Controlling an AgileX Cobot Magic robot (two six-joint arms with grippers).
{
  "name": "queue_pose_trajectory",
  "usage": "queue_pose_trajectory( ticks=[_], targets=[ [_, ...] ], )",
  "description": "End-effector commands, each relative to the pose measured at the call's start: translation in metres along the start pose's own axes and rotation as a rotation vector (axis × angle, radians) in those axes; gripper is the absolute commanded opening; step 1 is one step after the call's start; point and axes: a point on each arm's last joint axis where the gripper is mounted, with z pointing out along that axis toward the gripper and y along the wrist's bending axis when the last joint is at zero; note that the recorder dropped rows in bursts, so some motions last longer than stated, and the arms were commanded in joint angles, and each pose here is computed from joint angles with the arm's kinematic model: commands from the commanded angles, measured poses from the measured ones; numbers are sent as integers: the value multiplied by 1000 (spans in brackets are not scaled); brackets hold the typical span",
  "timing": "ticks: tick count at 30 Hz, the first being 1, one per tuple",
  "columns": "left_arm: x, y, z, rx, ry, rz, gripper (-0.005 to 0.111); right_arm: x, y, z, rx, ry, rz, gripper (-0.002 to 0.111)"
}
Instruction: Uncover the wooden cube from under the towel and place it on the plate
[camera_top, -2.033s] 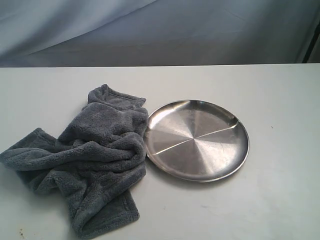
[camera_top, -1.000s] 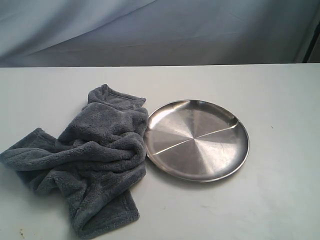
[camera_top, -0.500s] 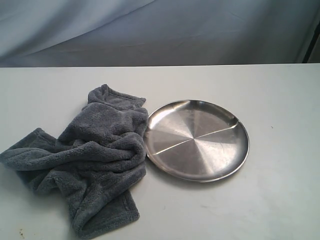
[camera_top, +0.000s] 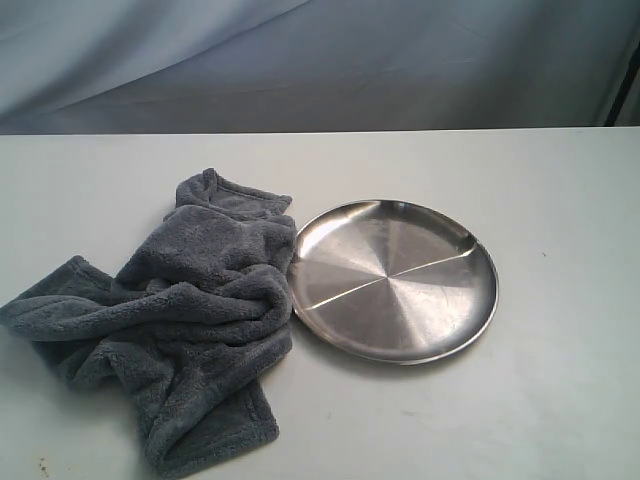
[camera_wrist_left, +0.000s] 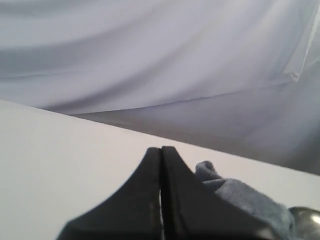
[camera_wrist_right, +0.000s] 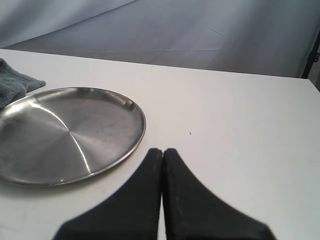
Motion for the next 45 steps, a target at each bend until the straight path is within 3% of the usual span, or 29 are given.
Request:
queue_pose_trajectory(
  ticks=[1,4,14,19,23,25,27,30,37,41,45],
  targets=[
    [-3,0,0,7,-50,-219,0,2,0,0,-1,8,9,3],
    [2,-2,0,22,22,-244,0,2,0,0,-1,8,9,3],
    [-49,-27,-17,140,32,-212,0,2,0,0,-1,8,9,3],
    [-68,-36,-26,154,132,-89,0,2,0,0,-1,8,9,3],
    [-85,-38,-19,127,186,-13,0,2,0,0,-1,8,9,3],
    [-95,-42,-8,156,228,84,0,2,0,0,-1,8,9,3],
    [-98,-45,1,185,346,176,0,2,0,0,-1,8,9,3],
    [-95,-42,25,138,635,281,0,2,0,0,-1,8,9,3],
    [-91,-56,56,227,987,329,0,2,0,0,-1,8,9,3],
    [-79,-59,59,262,1132,385,0,2,0,0,-1,8,9,3],
    [-74,-65,58,312,1183,395,0,2,0,0,-1,8,9,3]
  ],
)
